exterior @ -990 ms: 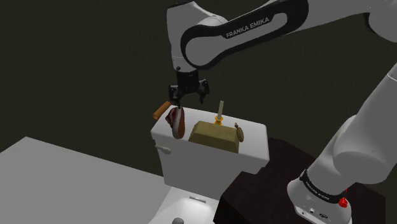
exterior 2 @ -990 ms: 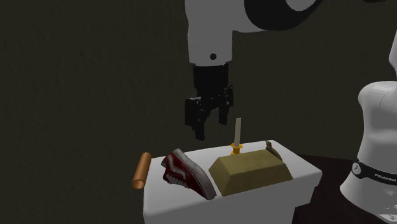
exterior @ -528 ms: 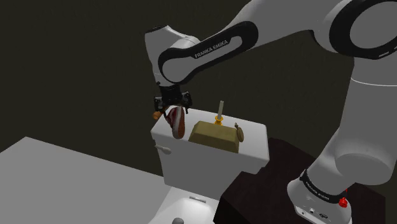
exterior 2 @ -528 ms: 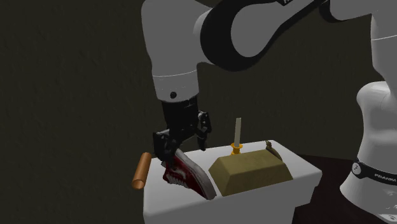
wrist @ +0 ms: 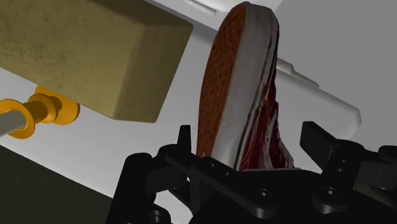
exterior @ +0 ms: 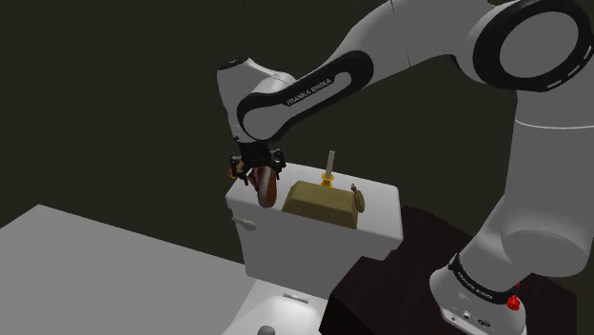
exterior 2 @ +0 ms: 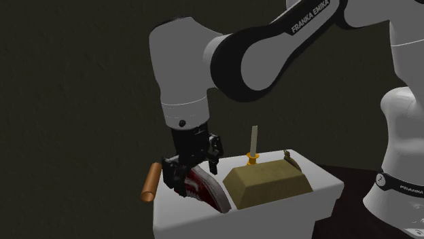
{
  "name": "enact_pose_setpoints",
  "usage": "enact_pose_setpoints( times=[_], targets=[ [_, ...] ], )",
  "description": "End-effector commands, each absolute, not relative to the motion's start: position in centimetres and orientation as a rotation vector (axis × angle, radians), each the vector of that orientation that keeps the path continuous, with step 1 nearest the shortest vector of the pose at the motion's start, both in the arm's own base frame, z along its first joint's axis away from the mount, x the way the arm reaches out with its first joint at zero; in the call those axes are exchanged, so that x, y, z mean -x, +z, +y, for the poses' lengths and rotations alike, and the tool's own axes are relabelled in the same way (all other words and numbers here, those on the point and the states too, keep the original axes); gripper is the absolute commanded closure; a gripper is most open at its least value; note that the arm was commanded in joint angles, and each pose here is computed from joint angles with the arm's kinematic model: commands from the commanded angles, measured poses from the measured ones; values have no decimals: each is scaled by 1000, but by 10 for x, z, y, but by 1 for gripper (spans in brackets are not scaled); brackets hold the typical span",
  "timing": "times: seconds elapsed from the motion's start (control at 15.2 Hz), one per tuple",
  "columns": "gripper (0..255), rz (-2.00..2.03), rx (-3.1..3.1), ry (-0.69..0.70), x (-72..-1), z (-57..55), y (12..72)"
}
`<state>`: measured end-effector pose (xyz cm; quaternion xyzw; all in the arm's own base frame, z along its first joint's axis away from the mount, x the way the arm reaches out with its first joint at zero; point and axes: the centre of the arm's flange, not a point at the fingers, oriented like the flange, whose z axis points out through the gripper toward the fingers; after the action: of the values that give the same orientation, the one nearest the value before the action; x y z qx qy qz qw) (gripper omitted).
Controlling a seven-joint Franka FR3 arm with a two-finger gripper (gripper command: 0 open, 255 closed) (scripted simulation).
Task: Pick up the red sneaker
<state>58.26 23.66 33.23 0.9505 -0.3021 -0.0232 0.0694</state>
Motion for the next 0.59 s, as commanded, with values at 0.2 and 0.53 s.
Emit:
enact_pose_setpoints(
  times=[0.2,0.53],
  targets=[
    [255,-909,-2861,-69,-582,237,330],
    [255,-909,-2861,-69,-583,237,329]
  ],
)
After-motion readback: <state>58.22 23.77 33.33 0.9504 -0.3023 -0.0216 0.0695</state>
